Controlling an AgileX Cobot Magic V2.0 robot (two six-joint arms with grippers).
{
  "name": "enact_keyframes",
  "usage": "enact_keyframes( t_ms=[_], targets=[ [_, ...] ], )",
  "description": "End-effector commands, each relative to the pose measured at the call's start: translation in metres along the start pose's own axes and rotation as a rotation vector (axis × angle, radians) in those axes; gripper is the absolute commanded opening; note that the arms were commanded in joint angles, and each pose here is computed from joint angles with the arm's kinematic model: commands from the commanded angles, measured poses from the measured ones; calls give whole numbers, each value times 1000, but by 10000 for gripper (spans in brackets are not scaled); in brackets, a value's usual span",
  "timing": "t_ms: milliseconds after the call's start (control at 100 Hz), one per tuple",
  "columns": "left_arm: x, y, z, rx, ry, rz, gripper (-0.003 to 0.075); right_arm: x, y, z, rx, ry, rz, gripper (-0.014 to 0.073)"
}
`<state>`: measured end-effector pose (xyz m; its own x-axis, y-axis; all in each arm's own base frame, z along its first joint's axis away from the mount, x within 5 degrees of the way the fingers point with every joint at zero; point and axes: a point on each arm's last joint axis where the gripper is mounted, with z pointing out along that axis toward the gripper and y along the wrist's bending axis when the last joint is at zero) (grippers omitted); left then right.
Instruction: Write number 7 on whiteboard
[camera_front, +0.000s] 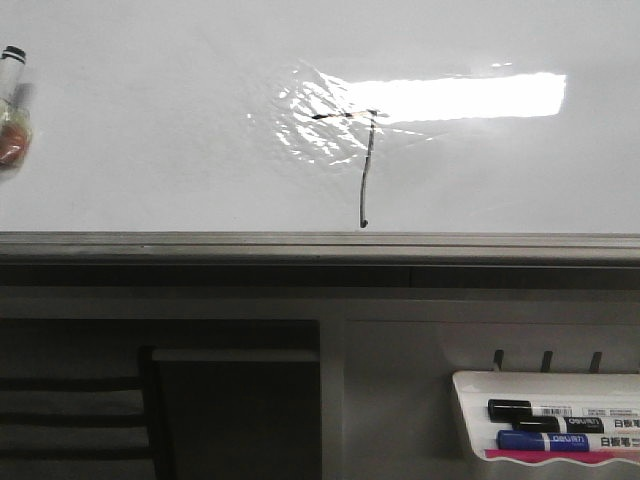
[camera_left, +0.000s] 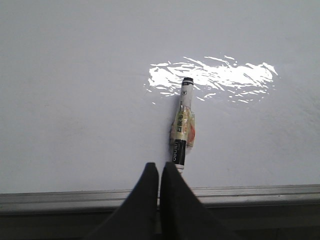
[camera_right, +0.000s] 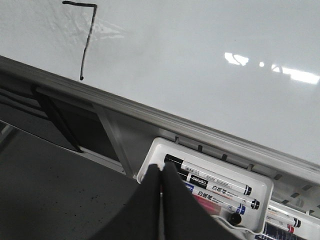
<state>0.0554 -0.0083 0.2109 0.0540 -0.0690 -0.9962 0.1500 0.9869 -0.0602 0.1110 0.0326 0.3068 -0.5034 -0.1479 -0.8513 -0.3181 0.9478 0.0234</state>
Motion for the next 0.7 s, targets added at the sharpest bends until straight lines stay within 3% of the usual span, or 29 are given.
enact_keyframes(
  t_ms=[0,170,370,500,690],
  targets=[
    [2,1,-2,-6,-81,-9,-20,-12,-1,-8,20,-105,-3,-71],
    [2,1,-2,-6,-81,-9,-20,4,-4,-28,95,-273,14,-71],
    [2,1,-2,-6,-81,-9,-20,56,-15,-26,294,-537,58,-71],
    [2,1,-2,-6,-81,-9,-20,90,-17,-15,350,-584,67,-71],
    [2,1,-2,-6,-81,-9,-20,117,-18,-3,366,-599,69,-71]
  ],
)
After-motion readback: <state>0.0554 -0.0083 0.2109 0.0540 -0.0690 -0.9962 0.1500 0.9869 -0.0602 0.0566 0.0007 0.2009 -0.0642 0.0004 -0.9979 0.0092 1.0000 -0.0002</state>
